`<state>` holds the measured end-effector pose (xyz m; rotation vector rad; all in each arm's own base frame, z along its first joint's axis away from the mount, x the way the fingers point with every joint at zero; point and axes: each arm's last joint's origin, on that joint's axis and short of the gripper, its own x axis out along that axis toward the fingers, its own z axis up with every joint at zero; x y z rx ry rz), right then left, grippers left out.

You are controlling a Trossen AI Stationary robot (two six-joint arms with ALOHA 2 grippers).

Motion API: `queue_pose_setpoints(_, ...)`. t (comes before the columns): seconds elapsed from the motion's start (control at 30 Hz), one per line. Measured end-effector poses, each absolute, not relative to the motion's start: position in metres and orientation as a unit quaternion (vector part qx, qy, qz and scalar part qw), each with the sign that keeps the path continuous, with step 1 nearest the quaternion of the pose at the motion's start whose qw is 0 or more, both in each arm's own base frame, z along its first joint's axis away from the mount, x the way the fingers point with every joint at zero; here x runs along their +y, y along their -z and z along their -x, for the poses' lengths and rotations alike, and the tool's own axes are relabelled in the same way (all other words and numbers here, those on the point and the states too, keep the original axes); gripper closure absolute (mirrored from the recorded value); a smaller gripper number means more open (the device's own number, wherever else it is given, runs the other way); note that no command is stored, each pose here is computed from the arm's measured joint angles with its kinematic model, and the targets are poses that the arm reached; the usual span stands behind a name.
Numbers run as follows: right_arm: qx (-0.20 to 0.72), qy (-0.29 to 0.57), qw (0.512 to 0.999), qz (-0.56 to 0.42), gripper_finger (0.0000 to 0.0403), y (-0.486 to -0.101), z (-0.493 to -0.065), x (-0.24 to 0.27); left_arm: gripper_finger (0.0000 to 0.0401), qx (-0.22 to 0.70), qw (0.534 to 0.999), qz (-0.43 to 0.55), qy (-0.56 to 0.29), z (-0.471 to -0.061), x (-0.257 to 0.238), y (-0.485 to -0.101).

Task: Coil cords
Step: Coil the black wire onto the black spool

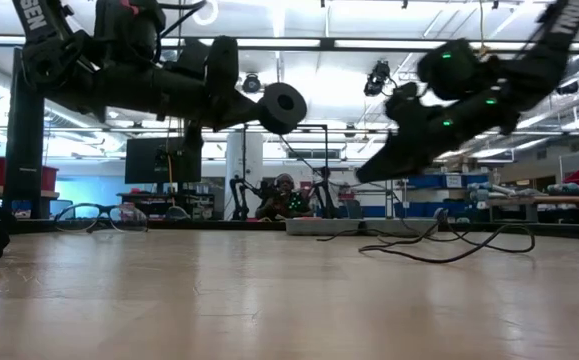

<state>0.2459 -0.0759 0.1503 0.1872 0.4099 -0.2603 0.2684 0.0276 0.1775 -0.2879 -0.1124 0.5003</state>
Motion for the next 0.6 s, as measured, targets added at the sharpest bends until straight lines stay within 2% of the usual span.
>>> queue_pose_setpoints(0.27,0.273,0.106,0.955,-0.052,0.0309,-0.152,-0.283,-0.086,0.0401,-0.050,0.962,0.142,-0.226,-0.269,0.030,-0.177)
queue_pose_setpoints(0.4,0.311,0.083,0.945,-0.067,0.0310,-0.150,-0.284,-0.085,0.0401,-0.049,0.963,0.142,-0.224,-0.269,0.030,-0.177)
queue_pose_setpoints(0.6,0.319,0.056,0.943,-0.080,0.0324,-0.151,-0.282,-0.083,0.0401,-0.051,0.964,0.136,-0.224,-0.269,0.031,-0.177)
